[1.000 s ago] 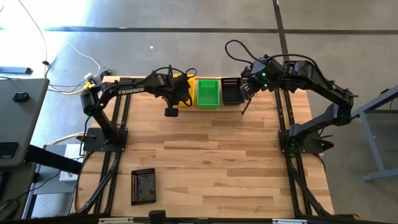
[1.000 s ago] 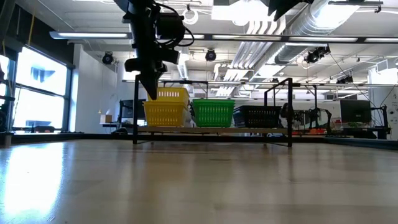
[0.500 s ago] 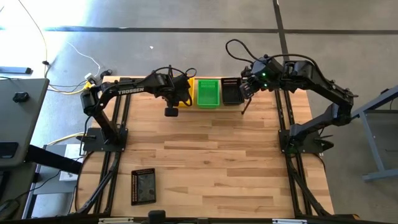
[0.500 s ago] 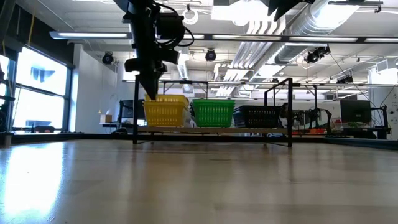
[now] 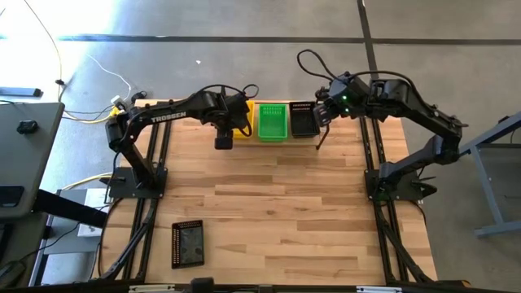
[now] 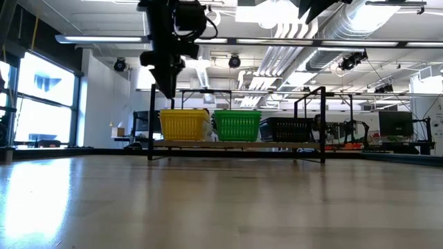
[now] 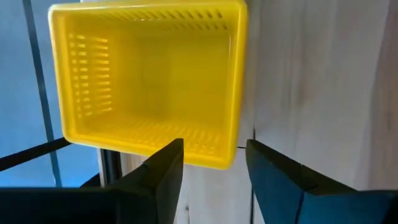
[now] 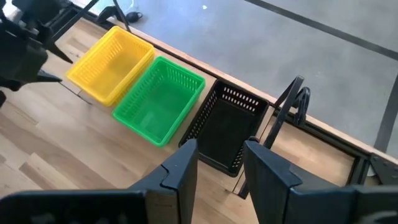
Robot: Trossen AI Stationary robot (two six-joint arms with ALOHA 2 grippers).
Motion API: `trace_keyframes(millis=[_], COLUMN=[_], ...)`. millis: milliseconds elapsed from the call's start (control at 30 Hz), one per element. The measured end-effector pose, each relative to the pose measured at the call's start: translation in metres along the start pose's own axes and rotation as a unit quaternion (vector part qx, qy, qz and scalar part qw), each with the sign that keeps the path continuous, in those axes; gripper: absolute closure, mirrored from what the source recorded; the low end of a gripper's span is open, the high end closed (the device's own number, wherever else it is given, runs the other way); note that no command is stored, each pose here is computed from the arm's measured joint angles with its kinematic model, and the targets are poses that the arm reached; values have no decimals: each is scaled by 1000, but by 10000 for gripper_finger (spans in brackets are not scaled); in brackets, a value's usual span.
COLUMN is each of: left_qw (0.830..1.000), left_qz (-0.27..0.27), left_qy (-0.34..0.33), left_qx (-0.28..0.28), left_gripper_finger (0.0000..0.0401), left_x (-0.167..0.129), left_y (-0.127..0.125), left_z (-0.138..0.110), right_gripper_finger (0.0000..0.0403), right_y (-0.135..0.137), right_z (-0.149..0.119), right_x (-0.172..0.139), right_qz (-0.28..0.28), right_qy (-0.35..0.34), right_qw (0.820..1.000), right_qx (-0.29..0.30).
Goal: Stack baskets on shelf by color
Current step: Stack the black bin on top of the black bins on the shelf
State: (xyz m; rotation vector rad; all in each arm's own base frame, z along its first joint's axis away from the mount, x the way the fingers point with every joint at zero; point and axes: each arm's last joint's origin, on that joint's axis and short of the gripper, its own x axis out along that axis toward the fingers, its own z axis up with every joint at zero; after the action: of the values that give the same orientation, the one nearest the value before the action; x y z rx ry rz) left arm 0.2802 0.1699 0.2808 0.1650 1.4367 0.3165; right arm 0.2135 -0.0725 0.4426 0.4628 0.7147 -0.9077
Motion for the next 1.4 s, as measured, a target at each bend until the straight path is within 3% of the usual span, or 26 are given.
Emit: trace_keyframes(millis=[200, 433, 767, 1000, 1400], left_qw=[999, 995, 980, 956, 897], left_qz=[-5, -64, -102, -119, -146], left_qy=[-20, -57, -58, -33, -2], left_qx=[-28, -56, -162, -266, -416], left_gripper_finger=[240, 240, 240, 240, 240], left_x=[-20, -49, -75, -80, -79], left_y=[-8, -23, -50, -79, -132], left_z=[-2, -14, -41, -73, -113], right_gripper_finger=[288, 288, 288, 288, 288], right_y=[5, 12, 27, 38, 56], right_z=[0, -1, -9, -17, -31], right_x=[8, 17, 20, 16, 4], right_qz=[-2, 15, 43, 84, 135], right_qy=[15, 48, 76, 101, 110], right_qw=[1000, 999, 995, 990, 975], right_qx=[-5, -12, -38, -56, -135])
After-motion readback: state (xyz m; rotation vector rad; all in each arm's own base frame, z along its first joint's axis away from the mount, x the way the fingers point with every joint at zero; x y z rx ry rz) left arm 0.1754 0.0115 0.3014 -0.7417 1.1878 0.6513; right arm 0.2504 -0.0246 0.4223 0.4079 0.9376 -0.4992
